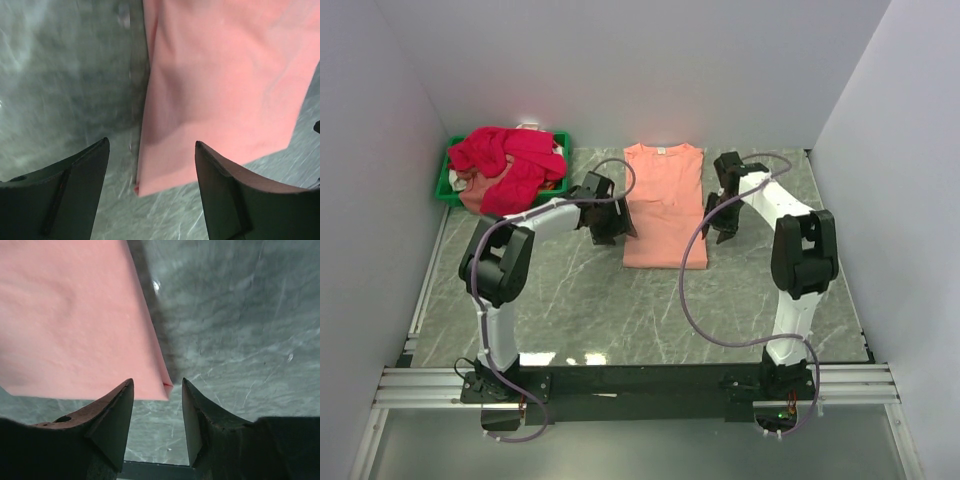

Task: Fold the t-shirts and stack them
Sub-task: Fold the tshirt

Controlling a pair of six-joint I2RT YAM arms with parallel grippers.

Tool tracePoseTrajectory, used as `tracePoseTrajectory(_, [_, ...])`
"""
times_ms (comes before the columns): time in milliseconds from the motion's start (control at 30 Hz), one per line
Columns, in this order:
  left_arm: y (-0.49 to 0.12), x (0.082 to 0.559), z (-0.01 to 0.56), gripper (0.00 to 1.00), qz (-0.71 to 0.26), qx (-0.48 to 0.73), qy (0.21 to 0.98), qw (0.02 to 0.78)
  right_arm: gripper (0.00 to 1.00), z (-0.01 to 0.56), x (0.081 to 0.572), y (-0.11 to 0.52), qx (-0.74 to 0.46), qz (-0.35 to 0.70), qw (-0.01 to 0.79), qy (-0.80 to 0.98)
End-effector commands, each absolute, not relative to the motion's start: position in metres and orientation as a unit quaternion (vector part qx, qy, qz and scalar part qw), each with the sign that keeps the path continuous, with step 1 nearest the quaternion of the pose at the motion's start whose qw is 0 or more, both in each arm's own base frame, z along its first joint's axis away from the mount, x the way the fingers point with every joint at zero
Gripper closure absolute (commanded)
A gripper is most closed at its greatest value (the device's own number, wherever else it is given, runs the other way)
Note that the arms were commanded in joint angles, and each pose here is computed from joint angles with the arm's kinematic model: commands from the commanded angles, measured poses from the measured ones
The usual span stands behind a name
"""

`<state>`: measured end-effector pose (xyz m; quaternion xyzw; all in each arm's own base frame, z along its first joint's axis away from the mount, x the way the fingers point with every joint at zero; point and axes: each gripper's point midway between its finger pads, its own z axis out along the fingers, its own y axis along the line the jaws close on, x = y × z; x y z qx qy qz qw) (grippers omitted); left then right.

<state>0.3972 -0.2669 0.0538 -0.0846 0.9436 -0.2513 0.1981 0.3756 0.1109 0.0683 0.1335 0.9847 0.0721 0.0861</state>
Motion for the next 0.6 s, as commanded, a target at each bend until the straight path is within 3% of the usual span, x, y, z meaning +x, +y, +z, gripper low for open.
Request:
tracePoseTrajectory(0, [-0.279,0.389,0.081,0.26,-0.277,-0.076,0.931,0.223,0.5,0.08,0.374,0.113,0.134,0.095,0.119,0.979])
tracePoseTrajectory(567, [-0.275,0.343,0.067,0.27,-0.25,-0.084,0.942,0.206,0.51,0.044,0.331,0.115,0.137,0.11,0.079,0.981])
